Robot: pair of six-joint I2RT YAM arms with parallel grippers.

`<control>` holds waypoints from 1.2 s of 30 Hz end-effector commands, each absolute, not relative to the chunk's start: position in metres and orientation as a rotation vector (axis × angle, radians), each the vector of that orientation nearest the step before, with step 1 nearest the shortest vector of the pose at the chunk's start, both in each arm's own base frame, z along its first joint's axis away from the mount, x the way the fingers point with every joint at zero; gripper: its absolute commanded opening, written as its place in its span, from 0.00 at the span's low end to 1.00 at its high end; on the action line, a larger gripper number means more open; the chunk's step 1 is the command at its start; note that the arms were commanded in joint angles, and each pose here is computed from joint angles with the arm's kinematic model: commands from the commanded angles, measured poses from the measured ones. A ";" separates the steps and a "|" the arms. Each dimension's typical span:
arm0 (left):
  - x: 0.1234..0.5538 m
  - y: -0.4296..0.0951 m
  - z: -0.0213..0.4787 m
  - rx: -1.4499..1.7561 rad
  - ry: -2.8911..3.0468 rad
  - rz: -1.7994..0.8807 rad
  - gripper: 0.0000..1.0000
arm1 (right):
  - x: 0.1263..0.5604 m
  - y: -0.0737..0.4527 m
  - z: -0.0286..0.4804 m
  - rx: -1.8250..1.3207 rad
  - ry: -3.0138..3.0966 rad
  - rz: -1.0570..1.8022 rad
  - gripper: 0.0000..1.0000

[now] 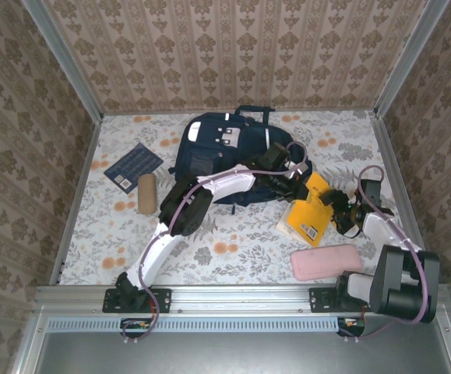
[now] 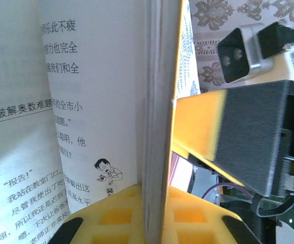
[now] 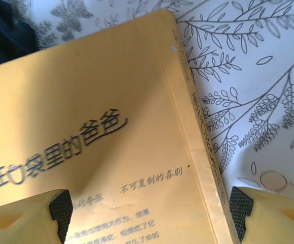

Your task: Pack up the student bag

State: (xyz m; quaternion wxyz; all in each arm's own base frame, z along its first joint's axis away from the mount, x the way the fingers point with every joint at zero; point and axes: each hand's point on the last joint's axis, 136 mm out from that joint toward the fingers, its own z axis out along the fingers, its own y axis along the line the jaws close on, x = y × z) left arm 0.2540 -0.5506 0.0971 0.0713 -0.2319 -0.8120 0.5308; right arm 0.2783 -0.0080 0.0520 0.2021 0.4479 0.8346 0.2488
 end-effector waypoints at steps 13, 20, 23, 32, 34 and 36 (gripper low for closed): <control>0.273 -0.517 0.241 -0.843 -2.452 1.891 0.04 | 0.264 -0.035 0.126 1.214 2.124 0.512 0.88; 0.280 -0.497 0.274 -0.858 -2.465 1.963 0.04 | 0.304 0.015 0.174 0.959 1.959 1.000 0.87; 0.282 -0.493 0.280 -0.857 -2.461 1.981 0.04 | 0.313 0.032 0.192 0.865 1.876 1.164 0.89; 0.290 -0.491 0.279 -0.811 -2.452 2.018 0.03 | 0.318 0.065 0.218 0.701 1.794 1.369 0.93; 0.291 -0.490 0.281 -0.800 -2.441 2.034 0.02 | 0.320 0.069 0.218 0.700 1.780 1.405 0.93; 0.293 -0.490 0.281 -0.783 -2.432 2.047 0.02 | 0.322 0.073 0.217 0.695 1.768 1.443 0.93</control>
